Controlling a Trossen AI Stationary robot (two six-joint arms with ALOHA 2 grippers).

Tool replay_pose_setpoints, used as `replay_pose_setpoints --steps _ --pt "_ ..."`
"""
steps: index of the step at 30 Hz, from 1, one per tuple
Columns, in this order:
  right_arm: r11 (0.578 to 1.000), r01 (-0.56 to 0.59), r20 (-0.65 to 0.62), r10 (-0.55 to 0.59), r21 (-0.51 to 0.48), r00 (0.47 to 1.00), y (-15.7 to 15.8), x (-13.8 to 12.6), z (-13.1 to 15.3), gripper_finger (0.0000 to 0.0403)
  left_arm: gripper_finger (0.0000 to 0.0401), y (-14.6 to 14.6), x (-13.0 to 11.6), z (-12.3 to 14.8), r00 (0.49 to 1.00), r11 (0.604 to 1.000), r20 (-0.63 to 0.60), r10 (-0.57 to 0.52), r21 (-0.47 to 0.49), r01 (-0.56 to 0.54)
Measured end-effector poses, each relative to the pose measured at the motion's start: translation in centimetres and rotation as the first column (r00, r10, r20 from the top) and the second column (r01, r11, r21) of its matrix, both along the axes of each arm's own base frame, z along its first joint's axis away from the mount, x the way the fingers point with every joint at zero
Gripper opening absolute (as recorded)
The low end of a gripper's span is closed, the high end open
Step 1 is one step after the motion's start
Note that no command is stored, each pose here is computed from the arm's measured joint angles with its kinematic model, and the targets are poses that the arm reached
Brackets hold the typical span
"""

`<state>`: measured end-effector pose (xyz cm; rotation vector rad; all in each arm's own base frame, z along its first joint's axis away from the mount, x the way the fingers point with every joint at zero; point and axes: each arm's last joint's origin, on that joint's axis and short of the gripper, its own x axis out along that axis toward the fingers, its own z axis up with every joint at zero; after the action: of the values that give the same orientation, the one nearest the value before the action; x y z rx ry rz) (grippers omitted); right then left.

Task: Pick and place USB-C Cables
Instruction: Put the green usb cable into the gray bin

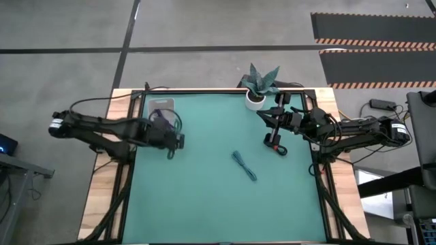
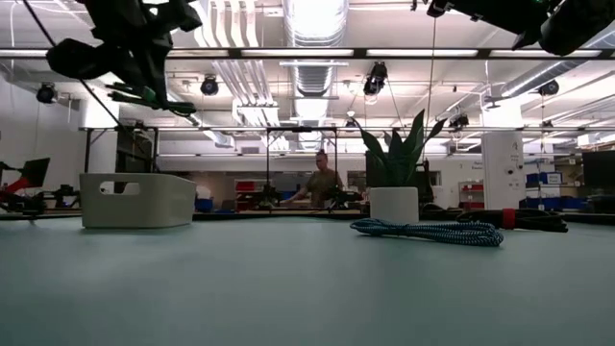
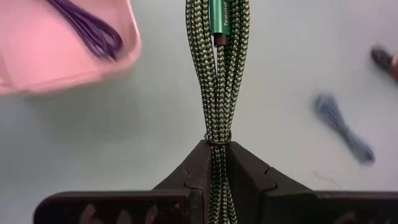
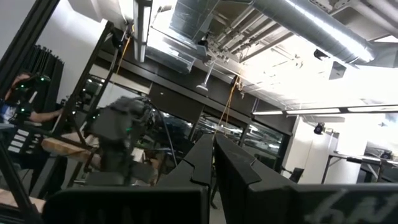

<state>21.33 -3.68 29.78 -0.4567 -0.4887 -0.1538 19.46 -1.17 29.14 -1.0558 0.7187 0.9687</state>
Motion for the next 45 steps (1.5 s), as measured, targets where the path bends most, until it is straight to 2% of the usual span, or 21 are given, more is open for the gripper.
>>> replay_pose_setpoints --steps 10,19,28,36,45 --pt "1.000 0.000 -0.001 0.000 0.000 1.000 0.0 0.0 0.0 0.0009 0.0026 4.5 -1.8 0.5 0.992 0.994 -0.074 0.099 0.064 -0.094" --pt "1.000 0.000 -0.002 0.000 0.000 1.000 0.0 0.0 0.0 0.0009 0.0026 8.0 -3.7 0.6 0.977 0.988 -0.151 0.149 0.052 -0.143" --pt "1.000 0.005 -0.006 -0.005 -0.006 1.000 0.0 0.0 0.0 0.0009 0.0026 11.7 -4.5 -0.1 0.961 0.991 -0.244 0.130 0.061 -0.119" --pt "1.000 0.006 -0.005 -0.006 -0.010 1.000 0.0 0.0 0.0 0.0009 0.0027 15.2 -5.0 -1.3 0.955 0.996 -0.284 0.086 0.008 -0.087" --pt "1.000 0.005 -0.006 -0.005 -0.008 1.000 0.0 0.0 0.0 0.0009 0.0027 17.2 -4.6 -3.2 0.939 0.996 -0.342 0.029 -0.074 -0.058"
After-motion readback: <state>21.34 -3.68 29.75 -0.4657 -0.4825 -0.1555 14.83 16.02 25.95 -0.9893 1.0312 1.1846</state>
